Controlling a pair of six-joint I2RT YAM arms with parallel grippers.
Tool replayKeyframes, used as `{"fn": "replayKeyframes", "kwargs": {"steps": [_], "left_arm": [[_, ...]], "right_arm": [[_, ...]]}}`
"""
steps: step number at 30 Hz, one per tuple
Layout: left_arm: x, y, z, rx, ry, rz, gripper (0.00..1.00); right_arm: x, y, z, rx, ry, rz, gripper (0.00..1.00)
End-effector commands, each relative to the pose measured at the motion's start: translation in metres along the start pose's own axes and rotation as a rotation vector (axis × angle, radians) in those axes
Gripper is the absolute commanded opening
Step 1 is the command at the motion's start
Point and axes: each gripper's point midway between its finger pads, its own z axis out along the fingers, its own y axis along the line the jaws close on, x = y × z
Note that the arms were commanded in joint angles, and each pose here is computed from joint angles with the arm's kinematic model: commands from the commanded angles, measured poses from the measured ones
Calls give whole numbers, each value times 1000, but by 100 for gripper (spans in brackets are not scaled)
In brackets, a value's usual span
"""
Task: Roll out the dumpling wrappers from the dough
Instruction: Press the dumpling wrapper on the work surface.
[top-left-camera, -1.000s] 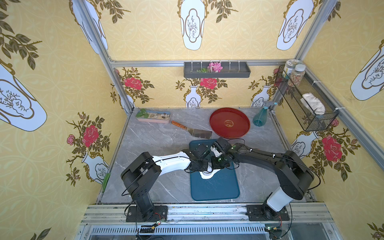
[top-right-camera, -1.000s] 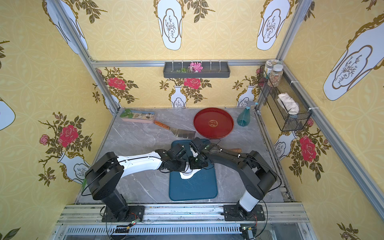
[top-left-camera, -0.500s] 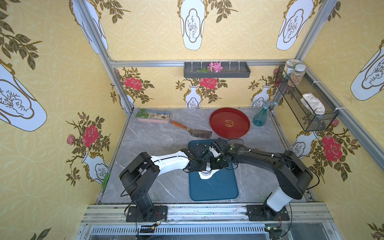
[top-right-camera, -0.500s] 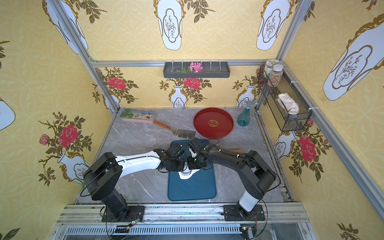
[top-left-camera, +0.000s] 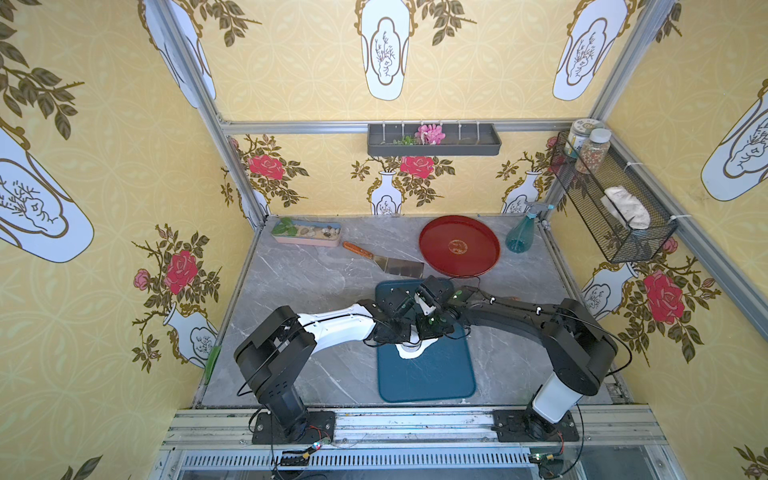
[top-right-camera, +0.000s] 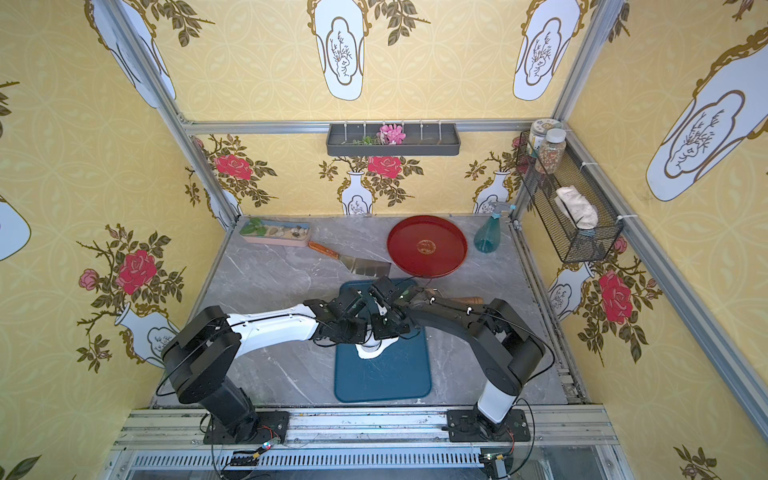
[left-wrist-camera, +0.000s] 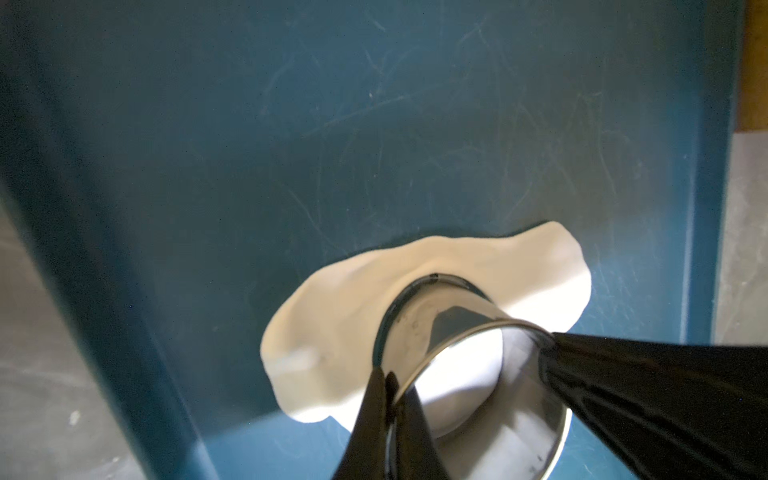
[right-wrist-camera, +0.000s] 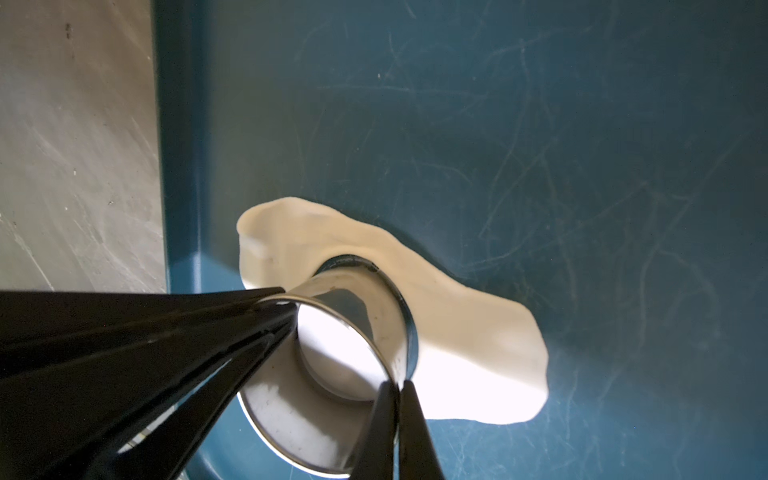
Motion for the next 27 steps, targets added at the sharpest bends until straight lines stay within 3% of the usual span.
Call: {"fn": "replayKeyframes", "kwargs": {"steps": [1, 8, 18, 27], "left_arm": [[52, 46, -3, -187, 207, -23, 0], [49, 34, -1, -169, 206, 0, 0], [57, 49, -2, -206, 214, -6, 0], [50, 33, -5, -161, 198, 2, 0]], "right_arm": [[32, -34, 4, 143, 112, 37, 0], [36, -52, -6, 157, 106, 72, 0], [30, -26, 6, 131, 114, 23, 0], [34, -41, -2, 158, 106, 46, 0]]}}
